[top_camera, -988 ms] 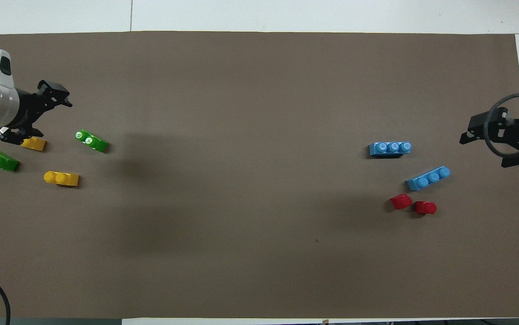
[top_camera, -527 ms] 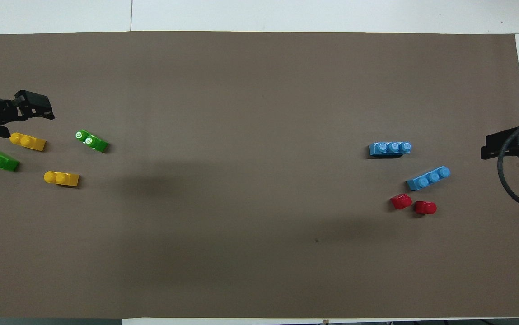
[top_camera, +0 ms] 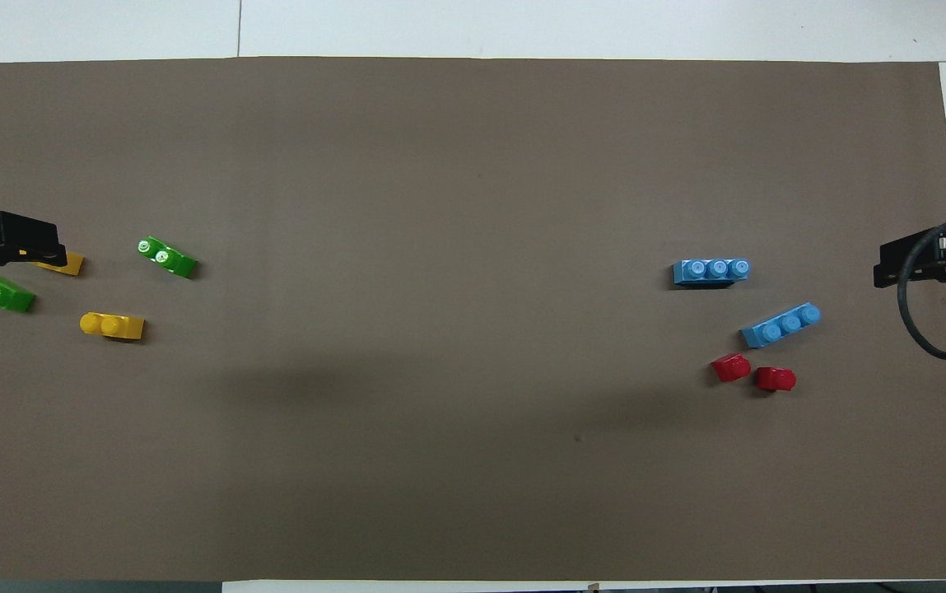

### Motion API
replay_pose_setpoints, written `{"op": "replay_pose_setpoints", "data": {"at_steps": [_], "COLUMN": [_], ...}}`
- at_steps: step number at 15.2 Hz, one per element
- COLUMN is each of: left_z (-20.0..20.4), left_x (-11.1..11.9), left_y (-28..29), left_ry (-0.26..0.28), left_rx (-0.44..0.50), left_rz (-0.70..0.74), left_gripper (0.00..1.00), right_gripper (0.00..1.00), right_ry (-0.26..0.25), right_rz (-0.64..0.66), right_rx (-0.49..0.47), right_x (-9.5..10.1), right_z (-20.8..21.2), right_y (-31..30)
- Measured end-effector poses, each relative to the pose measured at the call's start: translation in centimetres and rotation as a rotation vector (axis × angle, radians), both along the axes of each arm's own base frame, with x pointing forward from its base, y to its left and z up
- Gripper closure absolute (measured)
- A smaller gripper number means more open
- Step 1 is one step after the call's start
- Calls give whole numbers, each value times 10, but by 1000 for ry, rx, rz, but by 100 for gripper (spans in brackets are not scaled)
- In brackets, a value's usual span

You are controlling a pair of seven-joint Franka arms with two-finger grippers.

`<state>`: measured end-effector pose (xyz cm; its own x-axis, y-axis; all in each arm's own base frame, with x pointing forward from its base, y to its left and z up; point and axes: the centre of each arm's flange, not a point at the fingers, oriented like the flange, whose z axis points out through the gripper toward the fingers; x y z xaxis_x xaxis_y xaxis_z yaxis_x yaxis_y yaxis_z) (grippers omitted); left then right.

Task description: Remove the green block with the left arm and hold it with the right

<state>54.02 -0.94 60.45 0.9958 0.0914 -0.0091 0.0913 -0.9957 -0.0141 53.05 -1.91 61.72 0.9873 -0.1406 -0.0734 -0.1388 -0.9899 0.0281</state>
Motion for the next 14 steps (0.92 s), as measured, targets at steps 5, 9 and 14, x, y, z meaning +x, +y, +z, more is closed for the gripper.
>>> {"op": "replay_pose_setpoints", "data": {"at_steps": [5, 9, 14], "left_z": [6, 16, 16], "left_x": [-5, -6, -6], "left_y": [-15, -16, -17], "left_ry": [26, 20, 20], "left_rx": [2, 1, 0], "left_rz": [-61, -76, -110], "left_gripper": [0, 0, 0], "right_gripper": [0, 0, 0], "right_ry": [-2, -3, -5], "right_rz": [0, 0, 0], "right_rx": [0, 0, 0], "right_x": [0, 0, 0], "right_z": [1, 1, 2], "right_y": [0, 0, 0]}}
